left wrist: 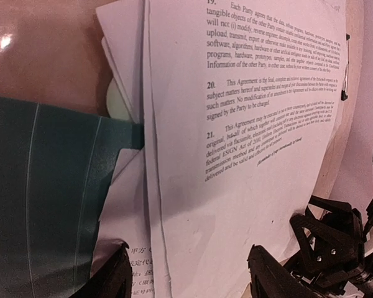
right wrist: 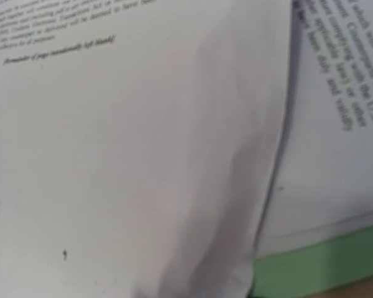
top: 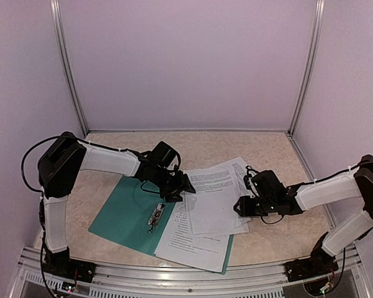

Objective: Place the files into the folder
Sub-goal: Pick up the file from the center of the board.

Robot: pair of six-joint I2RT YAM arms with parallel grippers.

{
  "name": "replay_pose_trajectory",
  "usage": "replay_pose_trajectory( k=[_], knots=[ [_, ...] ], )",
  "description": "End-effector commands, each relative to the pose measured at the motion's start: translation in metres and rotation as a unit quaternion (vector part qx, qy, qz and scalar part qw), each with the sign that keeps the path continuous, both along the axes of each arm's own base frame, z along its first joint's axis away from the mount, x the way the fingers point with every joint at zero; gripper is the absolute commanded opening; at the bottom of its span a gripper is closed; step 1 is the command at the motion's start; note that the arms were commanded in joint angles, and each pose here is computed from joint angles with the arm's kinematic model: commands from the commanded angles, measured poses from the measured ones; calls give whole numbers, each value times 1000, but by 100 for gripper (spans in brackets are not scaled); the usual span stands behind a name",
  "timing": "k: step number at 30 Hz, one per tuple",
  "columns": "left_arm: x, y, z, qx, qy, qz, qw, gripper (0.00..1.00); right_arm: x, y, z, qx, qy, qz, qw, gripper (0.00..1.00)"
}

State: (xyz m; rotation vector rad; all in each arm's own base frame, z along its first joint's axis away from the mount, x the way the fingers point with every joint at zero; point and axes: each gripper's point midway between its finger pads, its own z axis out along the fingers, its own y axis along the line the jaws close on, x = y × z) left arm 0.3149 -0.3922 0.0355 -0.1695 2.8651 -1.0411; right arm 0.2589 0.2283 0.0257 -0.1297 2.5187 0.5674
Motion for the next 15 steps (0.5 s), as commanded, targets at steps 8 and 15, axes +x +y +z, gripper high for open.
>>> replay_pose_trajectory(
  k=[8, 15],
  knots=[
    [-6, -10, -34, -2, 17, -11, 1000, 56, -33, -4, -33, 1, 73, 16, 997, 38],
    [-4, -12, -19, -39, -1, -7, 999, 53, -36, -5, -35, 1, 76, 14, 997, 37]
  ],
)
